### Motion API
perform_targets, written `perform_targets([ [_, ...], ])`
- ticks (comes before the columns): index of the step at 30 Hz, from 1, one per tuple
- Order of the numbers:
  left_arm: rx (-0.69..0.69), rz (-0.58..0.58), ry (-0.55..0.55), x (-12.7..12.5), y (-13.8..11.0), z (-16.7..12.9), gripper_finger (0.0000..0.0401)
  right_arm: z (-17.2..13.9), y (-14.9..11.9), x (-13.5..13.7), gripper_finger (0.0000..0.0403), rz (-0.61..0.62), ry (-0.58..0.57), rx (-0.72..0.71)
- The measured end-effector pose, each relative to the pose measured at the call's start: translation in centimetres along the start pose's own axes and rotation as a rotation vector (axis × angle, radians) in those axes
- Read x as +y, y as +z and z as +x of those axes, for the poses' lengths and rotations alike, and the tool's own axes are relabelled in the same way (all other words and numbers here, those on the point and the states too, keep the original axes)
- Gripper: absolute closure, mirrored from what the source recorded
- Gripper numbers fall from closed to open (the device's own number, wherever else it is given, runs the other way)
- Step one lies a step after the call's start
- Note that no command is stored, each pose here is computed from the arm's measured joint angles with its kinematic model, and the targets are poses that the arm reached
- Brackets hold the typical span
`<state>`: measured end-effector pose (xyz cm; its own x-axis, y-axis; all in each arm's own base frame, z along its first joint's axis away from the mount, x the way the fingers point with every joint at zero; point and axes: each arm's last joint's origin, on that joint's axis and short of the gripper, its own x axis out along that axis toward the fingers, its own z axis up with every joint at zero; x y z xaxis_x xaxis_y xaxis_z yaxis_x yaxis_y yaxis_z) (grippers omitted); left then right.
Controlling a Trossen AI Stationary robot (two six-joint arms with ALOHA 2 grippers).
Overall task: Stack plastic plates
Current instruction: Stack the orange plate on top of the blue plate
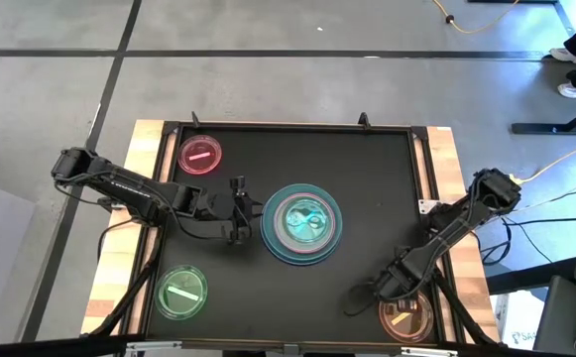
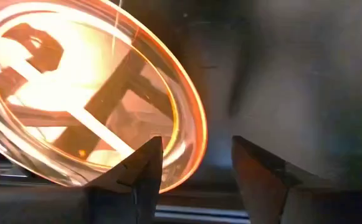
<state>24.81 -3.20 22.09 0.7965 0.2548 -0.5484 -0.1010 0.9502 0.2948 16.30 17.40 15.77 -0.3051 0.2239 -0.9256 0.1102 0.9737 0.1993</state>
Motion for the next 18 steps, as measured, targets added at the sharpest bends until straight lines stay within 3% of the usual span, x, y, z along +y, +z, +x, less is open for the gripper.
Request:
perform_targets([
  [11, 0.000, 0.000, 0.001, 0.0, 0.0, 0.0, 0.0285, 2.0, 0.4, -0.7, 0.0224, 0.015, 0.084, -0.043],
  [14, 0.001, 0.000, 0.001, 0.0, 0.0, 0.0, 0.0285, 2.0, 0.4, -0.7, 0.0246, 0.018, 0.095, -0.027],
  [18, 0.001, 0.000, 0.001, 0.0, 0.0, 0.0, 0.0285, 1.9, 0.7, -1.1, 0.0304, 0.013, 0.094, -0.022],
])
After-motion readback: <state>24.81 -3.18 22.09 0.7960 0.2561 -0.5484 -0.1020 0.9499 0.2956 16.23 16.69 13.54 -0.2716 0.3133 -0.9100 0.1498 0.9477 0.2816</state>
